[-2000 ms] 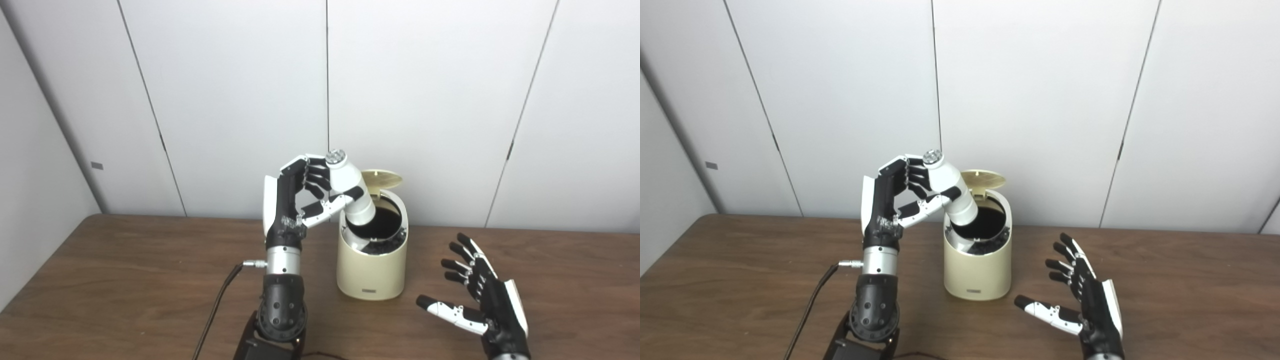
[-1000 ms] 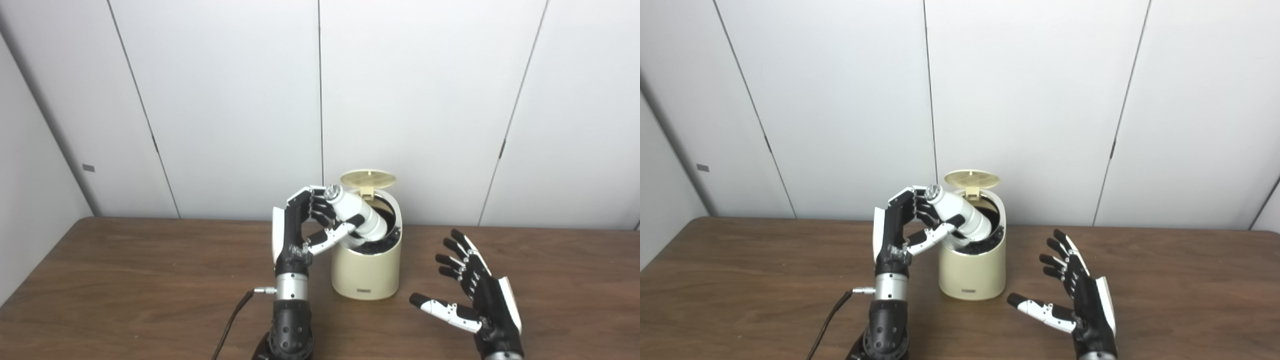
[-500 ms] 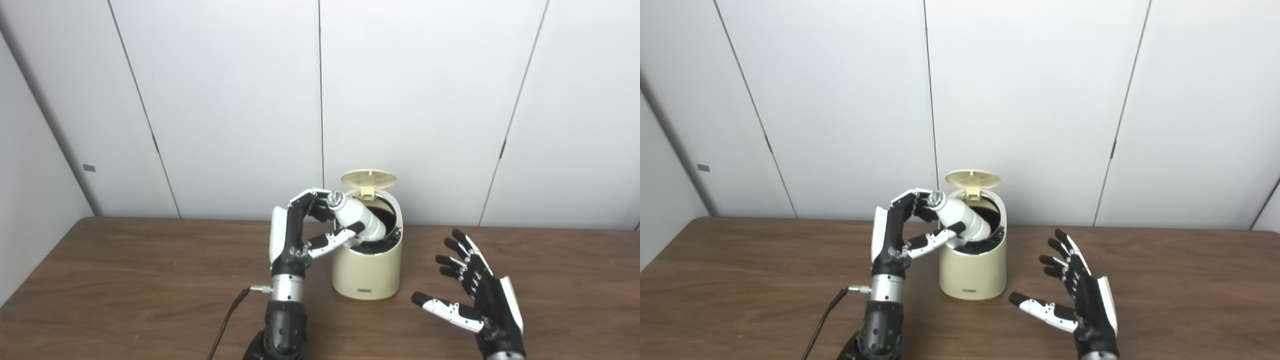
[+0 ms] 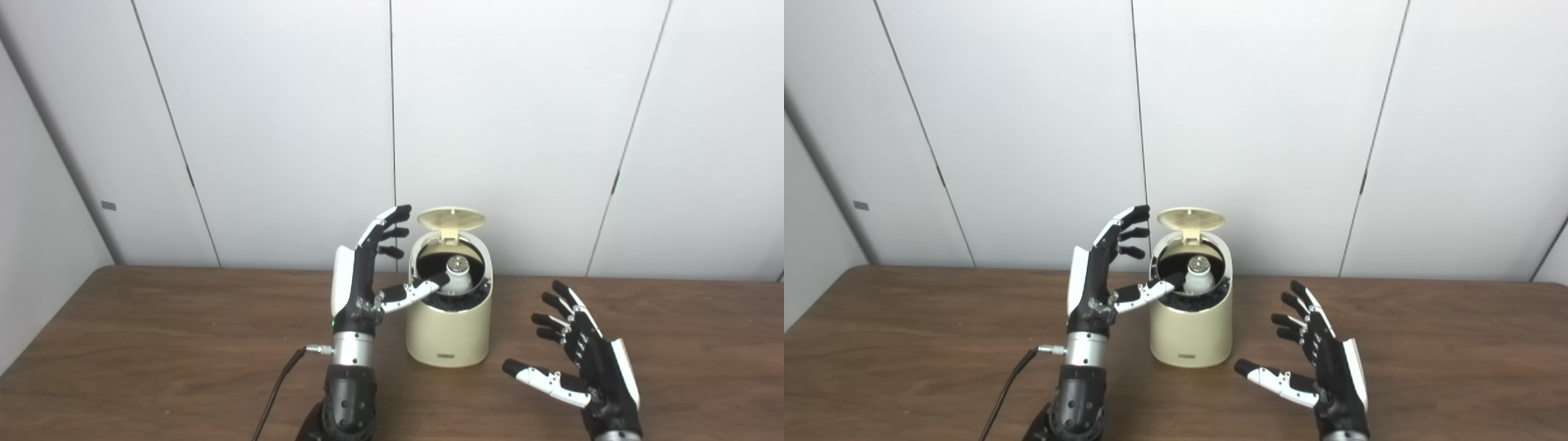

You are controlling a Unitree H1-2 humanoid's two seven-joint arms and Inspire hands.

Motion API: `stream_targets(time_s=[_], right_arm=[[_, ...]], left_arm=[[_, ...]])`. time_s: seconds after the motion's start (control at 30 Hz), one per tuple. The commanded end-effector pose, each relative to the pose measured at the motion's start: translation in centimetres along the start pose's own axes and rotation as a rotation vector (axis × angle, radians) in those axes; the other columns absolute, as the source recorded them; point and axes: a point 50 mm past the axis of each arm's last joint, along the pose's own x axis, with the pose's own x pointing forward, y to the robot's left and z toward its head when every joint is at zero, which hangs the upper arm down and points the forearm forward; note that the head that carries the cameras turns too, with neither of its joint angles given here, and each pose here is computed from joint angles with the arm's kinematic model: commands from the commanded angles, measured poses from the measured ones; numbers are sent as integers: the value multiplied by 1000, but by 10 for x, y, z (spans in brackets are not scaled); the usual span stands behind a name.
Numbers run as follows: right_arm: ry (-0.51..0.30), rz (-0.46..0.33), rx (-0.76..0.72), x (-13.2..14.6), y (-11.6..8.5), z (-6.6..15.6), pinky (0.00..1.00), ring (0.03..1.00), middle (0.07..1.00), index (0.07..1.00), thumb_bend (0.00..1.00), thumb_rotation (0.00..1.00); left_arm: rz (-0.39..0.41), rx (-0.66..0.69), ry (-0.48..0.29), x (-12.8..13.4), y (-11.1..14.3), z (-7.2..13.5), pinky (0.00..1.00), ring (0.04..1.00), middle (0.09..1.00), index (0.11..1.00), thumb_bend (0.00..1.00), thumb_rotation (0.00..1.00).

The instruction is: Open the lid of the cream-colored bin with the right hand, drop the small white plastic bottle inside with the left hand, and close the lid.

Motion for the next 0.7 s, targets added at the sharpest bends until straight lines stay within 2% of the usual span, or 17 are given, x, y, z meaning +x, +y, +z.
stream_targets(time_s=[0.0,0.17,0.4,0.5,0.67], right_arm=[[-81,0,7,11,2,17,725,754,867,895,798,114],[-79,0,-1,11,2,17,712,751,866,894,802,130],[-71,4,-2,11,-1,14,710,759,872,903,797,130],[-69,4,-12,11,-2,13,698,754,869,903,801,144],[-71,11,-13,11,-3,12,695,748,868,906,810,154]], left_arm=[[20,-20,-86,17,0,21,535,695,786,803,816,73],[39,-67,-92,16,4,25,513,662,759,767,787,79],[41,-97,-83,13,22,29,494,602,684,708,757,164],[32,-87,-88,12,35,29,515,620,702,719,762,163],[7,-68,-99,10,62,27,539,653,742,749,748,103]])
